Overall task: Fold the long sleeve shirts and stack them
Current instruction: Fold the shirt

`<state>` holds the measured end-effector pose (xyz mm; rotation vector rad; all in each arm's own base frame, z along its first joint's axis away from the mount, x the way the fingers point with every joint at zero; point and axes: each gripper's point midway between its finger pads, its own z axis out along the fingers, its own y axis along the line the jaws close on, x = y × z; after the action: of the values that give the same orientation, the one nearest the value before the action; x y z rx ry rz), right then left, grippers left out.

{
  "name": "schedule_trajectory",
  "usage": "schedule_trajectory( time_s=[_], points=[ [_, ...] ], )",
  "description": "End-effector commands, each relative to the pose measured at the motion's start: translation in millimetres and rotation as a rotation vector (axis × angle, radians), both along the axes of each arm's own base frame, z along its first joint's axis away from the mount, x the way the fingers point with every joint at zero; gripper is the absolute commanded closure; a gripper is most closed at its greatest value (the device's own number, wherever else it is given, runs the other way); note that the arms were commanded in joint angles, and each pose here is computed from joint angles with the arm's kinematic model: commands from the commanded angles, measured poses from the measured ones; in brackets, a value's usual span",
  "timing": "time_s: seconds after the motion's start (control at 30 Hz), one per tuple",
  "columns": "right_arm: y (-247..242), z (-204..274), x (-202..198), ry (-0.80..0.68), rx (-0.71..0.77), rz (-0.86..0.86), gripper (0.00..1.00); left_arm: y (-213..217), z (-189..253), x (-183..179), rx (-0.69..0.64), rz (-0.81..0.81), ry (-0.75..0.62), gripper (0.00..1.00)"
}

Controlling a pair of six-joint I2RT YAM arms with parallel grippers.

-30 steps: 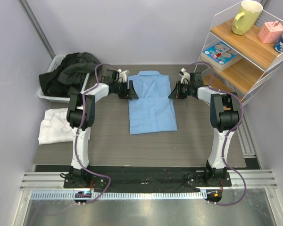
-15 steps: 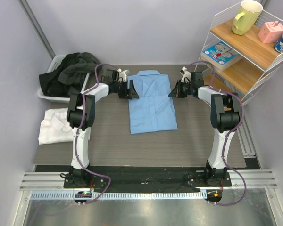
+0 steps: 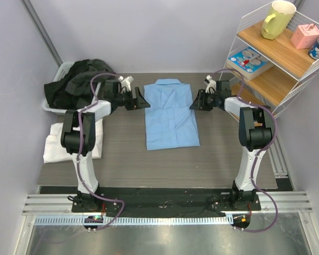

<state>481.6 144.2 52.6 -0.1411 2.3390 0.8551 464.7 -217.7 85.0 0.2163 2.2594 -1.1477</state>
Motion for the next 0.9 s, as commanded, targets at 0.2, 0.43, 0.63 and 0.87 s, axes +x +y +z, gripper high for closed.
schedule_trajectory(
  time_s=[0.2, 0.43, 0.63, 0.87],
  points=[
    [43.7, 100.0, -29.3, -0.124, 0.160, 0.130, 0.55, -63.8, 51.1, -55.2, -0.136, -0.200, -0.021, 0.29],
    [60.6, 22.8, -24.2, 0.041, 0.195, 0.130, 0.64, -71.8, -13.8, -24.8, -0.103, -0.147, 0.123, 0.34],
    [48.7, -29.8, -25.9, 0.150, 0.165, 0.085, 0.68, -33.9, -64.3, -25.3, -0.050, -0.005, 0.307, 0.39],
    [68.6, -26.1, -68.8, 0.200, 0.183, 0.144, 0.67, -7.2, -42.8, -65.6, -0.074, -0.048, 0.243, 0.41]
  ],
)
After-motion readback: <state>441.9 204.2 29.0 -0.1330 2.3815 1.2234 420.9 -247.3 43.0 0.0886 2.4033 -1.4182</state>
